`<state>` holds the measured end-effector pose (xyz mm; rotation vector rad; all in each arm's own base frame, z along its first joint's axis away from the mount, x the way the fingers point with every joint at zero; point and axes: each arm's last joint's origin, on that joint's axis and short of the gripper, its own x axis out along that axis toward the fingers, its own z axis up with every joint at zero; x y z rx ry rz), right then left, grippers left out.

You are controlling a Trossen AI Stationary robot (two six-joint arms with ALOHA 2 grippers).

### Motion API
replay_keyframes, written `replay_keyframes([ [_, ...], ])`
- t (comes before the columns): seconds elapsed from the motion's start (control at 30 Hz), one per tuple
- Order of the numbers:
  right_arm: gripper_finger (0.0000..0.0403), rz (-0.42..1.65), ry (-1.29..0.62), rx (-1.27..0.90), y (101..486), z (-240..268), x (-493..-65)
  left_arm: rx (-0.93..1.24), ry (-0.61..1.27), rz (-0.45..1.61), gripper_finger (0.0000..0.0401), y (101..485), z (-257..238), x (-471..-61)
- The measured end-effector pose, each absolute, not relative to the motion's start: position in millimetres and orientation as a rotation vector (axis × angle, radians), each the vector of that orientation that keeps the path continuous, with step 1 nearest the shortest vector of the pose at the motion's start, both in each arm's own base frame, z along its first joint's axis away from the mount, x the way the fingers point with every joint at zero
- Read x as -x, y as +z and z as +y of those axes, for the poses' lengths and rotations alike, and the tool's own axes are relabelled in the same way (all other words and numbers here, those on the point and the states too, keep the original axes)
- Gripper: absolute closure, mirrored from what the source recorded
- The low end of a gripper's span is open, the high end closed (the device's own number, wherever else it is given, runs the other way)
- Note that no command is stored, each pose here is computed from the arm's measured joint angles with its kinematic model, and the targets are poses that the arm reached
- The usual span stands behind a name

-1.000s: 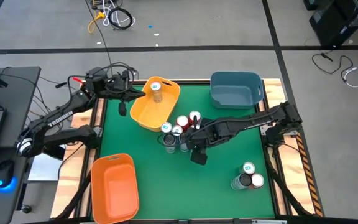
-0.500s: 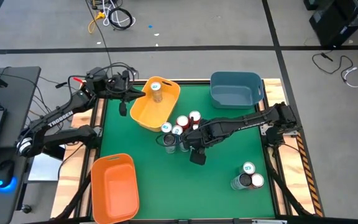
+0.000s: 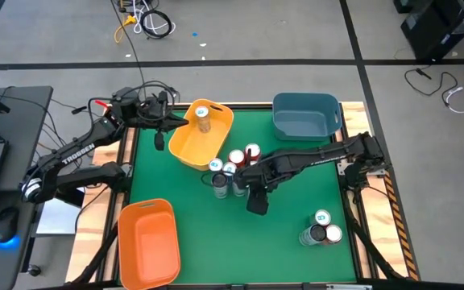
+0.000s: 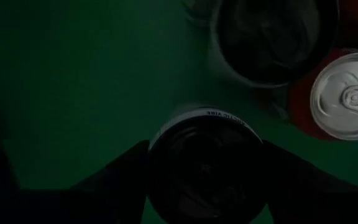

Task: Sort soda cans
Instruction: Put the white blue soda can into the blue bin

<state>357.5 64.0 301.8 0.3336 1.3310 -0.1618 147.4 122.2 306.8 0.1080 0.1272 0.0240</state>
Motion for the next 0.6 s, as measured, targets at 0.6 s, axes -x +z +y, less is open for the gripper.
replay_keyframes([
  [0.6,0.0158,1.076,-0.541,-0.343,425,-10,-299,-0.110,0.023,0.126,0.0396,307,122,-147],
])
